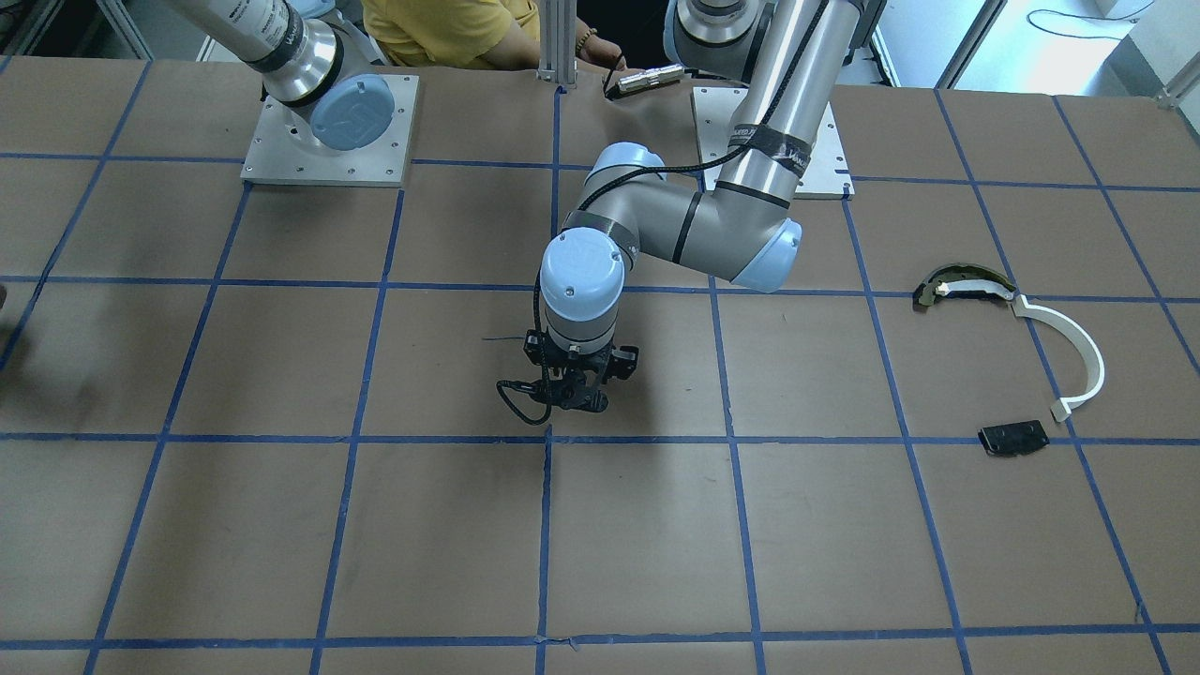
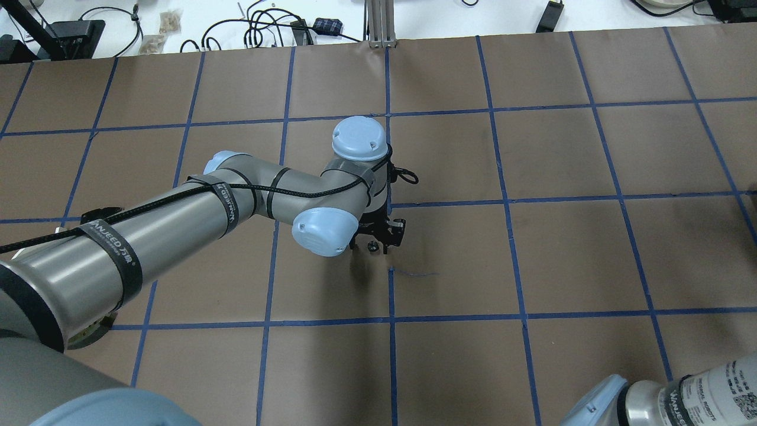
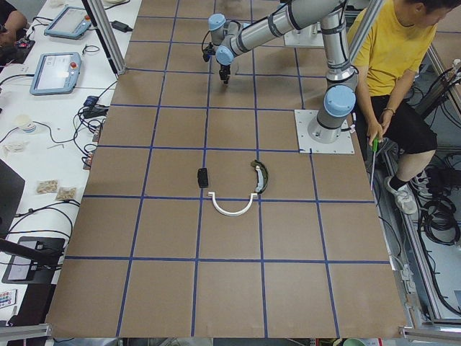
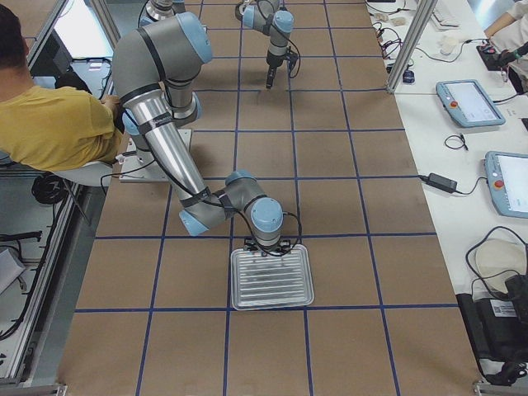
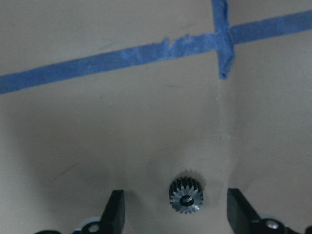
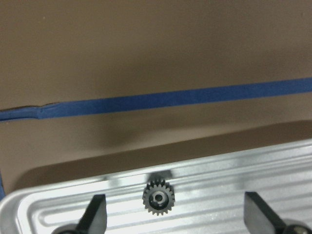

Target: Place bearing gear from tray to pile

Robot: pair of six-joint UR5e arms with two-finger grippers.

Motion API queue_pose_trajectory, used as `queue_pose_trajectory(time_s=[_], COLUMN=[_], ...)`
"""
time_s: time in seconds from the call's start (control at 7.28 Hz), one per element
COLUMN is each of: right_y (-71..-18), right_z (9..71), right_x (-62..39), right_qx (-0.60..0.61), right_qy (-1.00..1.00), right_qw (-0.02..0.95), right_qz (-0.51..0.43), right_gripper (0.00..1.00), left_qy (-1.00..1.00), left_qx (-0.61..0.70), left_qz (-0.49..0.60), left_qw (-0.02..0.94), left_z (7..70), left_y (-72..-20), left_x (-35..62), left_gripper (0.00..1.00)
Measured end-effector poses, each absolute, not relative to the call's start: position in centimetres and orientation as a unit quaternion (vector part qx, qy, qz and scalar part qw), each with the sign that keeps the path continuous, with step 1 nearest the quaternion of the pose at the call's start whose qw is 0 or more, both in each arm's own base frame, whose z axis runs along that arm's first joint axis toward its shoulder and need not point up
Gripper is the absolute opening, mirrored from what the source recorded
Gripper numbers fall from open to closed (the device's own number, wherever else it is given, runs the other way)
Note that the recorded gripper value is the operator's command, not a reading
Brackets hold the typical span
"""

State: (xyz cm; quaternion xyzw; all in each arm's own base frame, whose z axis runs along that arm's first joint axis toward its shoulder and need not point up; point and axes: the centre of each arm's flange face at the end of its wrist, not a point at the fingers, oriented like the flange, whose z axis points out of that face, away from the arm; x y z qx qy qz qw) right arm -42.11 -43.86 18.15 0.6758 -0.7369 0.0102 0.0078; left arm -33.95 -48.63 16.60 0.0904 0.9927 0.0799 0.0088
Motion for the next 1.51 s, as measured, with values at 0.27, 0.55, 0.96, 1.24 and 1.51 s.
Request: queue_pose_trajectory(time_s=[0.27, 0.55, 0.96, 1.24, 1.51], right_y=[-43.9, -44.0, -44.0, -44.0, -43.9], right_z=[17.6, 17.1, 17.1, 17.5, 18.1], right_x=[-42.1, -42.3, -42.4, -42.4, -42.6], right_qx=[0.675, 0.666, 0.663, 0.659, 0.643], right_qy=[-0.738, -0.746, -0.749, -0.752, -0.765], right_qw=[0.004, 0.001, 0.004, 0.007, 0.009], right_qz=[0.013, 0.012, 0.009, 0.007, 0.002], right_gripper=[0.96, 0.75, 0.36, 0.09, 0.03], left_qy=[0.993, 0.993, 0.996, 0.997, 0.997], left_qx=[0.089, 0.09, 0.063, 0.045, 0.023], left_qz=[0.08, 0.077, 0.056, 0.066, 0.065], left_qw=[0.007, 0.006, 0.0, 0.005, 0.016], left_z=[16.6, 16.8, 22.0, 26.0, 28.5], left_y=[-48.6, -48.8, -54.1, -58.5, -60.0], left_x=[-34.0, -34.0, -29.3, -20.5, -13.0], left_gripper=[0.0, 0.0, 0.0, 0.0, 0.0])
